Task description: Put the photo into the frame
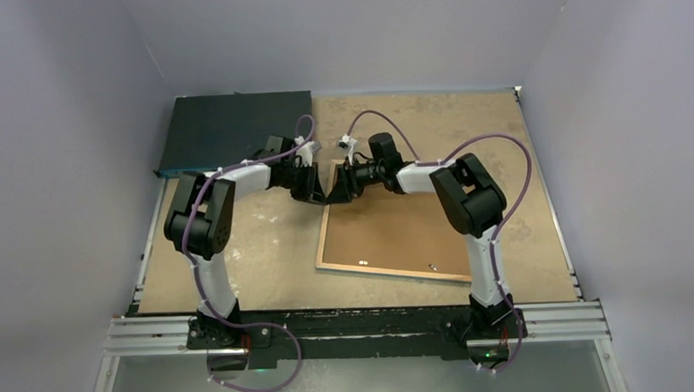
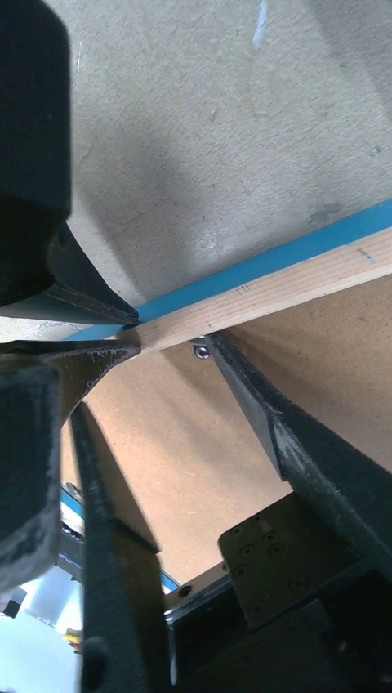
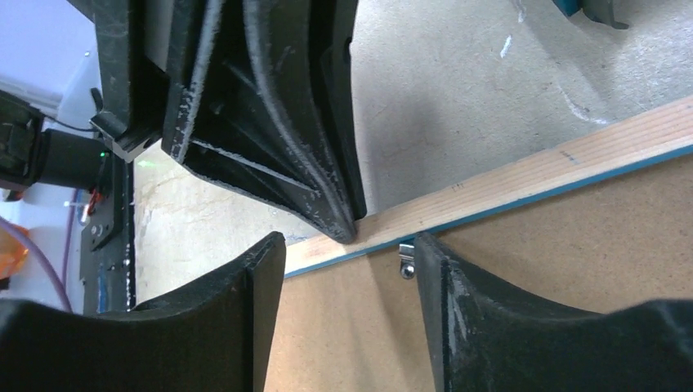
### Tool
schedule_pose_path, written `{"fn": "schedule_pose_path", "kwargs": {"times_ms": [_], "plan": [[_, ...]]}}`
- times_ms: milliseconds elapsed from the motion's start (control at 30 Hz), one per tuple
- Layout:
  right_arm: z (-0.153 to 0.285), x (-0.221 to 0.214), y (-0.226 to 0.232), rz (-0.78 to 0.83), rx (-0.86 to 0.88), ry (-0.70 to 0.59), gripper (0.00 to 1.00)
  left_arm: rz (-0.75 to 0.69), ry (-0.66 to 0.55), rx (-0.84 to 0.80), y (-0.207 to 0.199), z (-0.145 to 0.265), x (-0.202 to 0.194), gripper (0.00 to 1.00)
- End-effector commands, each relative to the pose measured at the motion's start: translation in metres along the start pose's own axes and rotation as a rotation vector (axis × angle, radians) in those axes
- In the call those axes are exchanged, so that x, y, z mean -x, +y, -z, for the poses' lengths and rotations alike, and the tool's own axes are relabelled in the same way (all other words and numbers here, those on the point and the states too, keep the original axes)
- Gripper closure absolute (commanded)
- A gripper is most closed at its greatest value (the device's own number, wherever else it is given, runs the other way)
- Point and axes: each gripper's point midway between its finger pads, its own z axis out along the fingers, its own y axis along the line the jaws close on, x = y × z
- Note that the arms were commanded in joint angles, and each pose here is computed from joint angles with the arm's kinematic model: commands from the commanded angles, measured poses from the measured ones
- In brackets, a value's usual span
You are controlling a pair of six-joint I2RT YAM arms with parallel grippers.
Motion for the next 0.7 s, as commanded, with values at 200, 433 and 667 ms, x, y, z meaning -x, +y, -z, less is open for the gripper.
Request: {"fn": "schedule_pose_path", "kwargs": {"times_ms": [200, 433, 667], "plan": [[0.049, 0.072, 0.047, 0.231, -0.293, -0.162, 0.34, -0.150, -0.040, 0.021, -0.021, 0.046, 0.060, 0.83], [0.130, 0.053, -0.010, 0.042, -0.688, -0.210, 0.30, -0.270, 0.054, 0.031, -0.029, 0.066, 0.010, 0.73], [0.175, 0.106, -0.092, -0.069, -0.859, -0.288, 0.20, -0.740, 0.095, 0.167, -0.061, 0.070, -0.042, 0.69]]}}
